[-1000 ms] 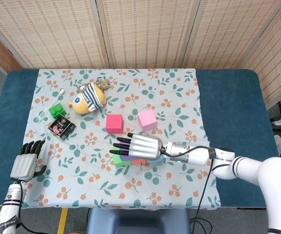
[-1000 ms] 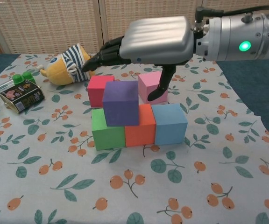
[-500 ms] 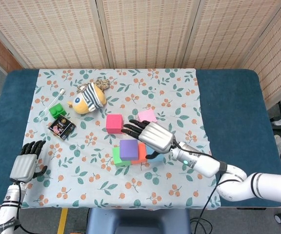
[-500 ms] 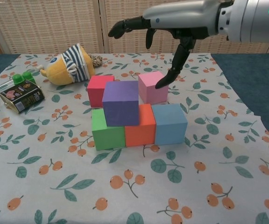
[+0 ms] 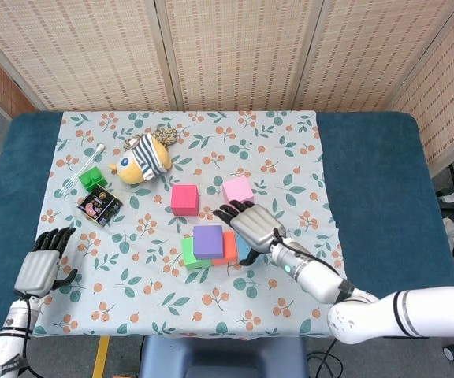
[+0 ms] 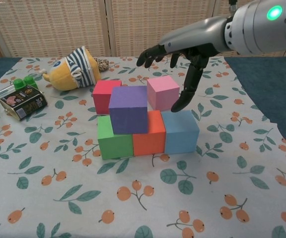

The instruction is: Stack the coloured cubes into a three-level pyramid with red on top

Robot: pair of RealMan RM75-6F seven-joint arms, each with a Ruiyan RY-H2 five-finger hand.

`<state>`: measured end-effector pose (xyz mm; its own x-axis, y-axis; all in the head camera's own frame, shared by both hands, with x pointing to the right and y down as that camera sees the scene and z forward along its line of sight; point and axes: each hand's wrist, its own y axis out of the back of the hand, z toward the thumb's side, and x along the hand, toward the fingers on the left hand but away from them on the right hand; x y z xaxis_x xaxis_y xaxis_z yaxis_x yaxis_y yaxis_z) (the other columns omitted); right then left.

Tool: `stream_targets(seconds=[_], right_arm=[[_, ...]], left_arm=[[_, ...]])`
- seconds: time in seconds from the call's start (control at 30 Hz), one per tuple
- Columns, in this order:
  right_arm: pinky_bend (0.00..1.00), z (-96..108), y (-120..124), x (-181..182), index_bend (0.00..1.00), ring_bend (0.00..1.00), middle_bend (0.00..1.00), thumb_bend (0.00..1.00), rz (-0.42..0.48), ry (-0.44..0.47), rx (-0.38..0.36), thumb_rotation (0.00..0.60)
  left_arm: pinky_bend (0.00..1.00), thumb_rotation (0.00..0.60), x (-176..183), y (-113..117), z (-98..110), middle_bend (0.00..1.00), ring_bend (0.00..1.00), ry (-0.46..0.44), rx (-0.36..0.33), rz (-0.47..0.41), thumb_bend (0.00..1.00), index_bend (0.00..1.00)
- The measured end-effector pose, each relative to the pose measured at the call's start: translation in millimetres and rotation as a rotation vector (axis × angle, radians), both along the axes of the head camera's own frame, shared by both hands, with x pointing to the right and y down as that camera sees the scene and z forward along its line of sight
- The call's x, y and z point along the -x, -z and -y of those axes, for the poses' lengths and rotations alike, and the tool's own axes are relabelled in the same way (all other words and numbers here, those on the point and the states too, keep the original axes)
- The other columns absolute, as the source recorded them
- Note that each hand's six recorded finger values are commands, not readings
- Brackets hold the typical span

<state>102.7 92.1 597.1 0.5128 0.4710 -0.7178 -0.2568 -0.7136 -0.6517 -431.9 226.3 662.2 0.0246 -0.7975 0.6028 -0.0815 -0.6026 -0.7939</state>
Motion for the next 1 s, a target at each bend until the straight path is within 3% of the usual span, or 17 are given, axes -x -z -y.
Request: stream_targets(seconds=[0.23,0.53,0.77,1.0], right_arm=[[0.15,-12.9,-3.5,21.2,0.00,0.00,0.04,0.00,-0.074,-0.025,0.018,0.513],[0.15,-19.5,-12.1,47.0,0.00,0.00,0.04,0.00,-0.086,-0.063,0.009,0.516],[0.16,-16.3,-15.2,55.5,0.15,0.01,0.15,0.00,-0.061,-0.112,0.005,0.518],[0.17,-14.7,-20.3,59.2,0.18,0.02,0.17,0.00,-0.065,-0.134,-0.005,0.517]], left_arm=[[0.07,0.600,-0.2,2.1,-0.4,0.05,0.03,-0.001,0.000,-0.011,0.34,0.00],[0.07,0.600,1.6,5.9,0.0,0.05,0.03,0.003,-0.008,-0.018,0.34,0.00],[0.07,0.600,3.4,6.4,-0.6,0.05,0.03,-0.001,-0.004,-0.008,0.35,0.00],[0.07,0.600,2.8,7.1,-0.7,0.05,0.03,0.000,0.002,-0.012,0.35,0.00]])
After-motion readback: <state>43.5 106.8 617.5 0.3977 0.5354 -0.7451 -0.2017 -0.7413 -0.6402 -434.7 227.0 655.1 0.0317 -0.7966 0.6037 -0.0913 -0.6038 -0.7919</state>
